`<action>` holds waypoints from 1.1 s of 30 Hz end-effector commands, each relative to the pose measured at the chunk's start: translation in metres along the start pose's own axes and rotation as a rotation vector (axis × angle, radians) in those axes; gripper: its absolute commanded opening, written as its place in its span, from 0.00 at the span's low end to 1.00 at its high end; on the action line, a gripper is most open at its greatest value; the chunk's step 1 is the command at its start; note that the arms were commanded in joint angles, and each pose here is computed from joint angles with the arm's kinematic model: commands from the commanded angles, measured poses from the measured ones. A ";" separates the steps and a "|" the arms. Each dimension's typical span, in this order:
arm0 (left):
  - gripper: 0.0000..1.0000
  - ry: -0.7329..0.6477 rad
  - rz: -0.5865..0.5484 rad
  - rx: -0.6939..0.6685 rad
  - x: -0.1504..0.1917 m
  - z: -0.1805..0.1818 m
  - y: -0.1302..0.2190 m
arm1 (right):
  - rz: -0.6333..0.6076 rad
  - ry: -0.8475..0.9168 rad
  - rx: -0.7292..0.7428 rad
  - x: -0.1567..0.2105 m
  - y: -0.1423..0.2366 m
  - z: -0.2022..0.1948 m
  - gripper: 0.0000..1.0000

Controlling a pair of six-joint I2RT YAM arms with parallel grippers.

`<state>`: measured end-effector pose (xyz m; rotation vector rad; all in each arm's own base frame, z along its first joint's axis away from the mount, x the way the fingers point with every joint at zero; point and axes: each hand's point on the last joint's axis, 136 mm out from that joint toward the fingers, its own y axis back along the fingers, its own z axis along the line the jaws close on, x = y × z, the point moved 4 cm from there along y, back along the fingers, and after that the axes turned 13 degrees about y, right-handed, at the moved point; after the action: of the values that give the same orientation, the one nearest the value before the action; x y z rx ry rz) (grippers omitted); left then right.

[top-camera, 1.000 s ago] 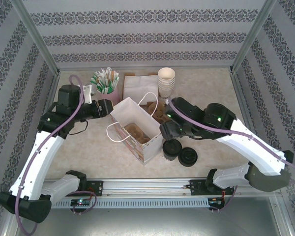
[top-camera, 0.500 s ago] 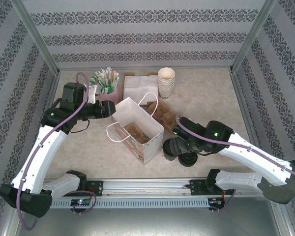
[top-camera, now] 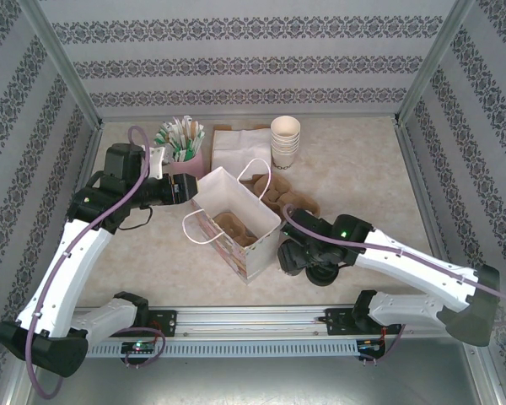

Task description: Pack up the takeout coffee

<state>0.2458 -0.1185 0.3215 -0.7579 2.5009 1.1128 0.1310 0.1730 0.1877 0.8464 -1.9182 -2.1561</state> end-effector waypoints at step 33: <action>0.58 0.010 0.023 -0.011 0.013 0.002 0.001 | -0.020 0.025 0.049 -0.013 -0.013 -0.006 0.79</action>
<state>0.2418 -0.1198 0.3174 -0.7518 2.5043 1.1213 0.1446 0.1817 0.1733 0.8725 -1.9376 -2.1286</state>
